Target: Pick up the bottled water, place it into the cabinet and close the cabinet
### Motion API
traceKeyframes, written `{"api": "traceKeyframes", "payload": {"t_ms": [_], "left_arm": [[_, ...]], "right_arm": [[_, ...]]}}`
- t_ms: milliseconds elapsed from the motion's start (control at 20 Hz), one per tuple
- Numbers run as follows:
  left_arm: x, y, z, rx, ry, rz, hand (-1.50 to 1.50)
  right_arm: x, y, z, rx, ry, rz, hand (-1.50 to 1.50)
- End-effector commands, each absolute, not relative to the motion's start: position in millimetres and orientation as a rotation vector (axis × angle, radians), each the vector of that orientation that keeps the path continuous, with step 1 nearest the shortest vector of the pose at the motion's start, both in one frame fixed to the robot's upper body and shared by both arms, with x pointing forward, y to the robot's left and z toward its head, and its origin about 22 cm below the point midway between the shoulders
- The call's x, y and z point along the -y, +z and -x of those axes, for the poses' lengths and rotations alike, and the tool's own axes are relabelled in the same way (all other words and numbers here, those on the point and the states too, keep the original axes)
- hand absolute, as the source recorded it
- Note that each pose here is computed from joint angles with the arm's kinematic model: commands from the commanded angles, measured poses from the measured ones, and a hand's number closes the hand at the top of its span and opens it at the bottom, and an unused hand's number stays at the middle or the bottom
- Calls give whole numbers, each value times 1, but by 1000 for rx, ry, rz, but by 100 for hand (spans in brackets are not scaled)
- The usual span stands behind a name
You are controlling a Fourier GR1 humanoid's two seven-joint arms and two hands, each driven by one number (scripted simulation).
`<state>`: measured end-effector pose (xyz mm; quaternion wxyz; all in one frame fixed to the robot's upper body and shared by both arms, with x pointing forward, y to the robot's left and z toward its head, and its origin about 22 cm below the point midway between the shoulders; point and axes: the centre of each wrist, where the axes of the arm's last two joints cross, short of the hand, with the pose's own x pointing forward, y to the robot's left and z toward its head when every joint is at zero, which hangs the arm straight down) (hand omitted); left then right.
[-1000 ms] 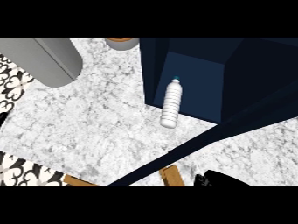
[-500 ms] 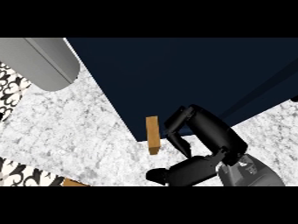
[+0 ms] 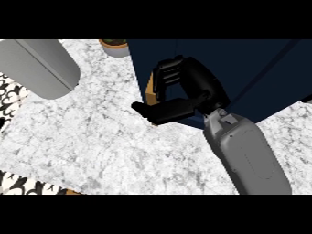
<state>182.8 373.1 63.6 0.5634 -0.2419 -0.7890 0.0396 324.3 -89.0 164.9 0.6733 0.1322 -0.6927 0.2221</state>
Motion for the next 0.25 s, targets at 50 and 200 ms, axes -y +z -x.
{"api": "traceKeyframes", "payload": {"t_ms": [50, 200], "left_arm": [[-375, 60, -182, 1850, 105, 574, -150], [-377, 61, -180, 1858, 119, 578, -150]], "right_arm": [[78, 191, -360, 1590, 314, -251, -150], [71, 188, -365, 1578, 303, -255, -150]]}}
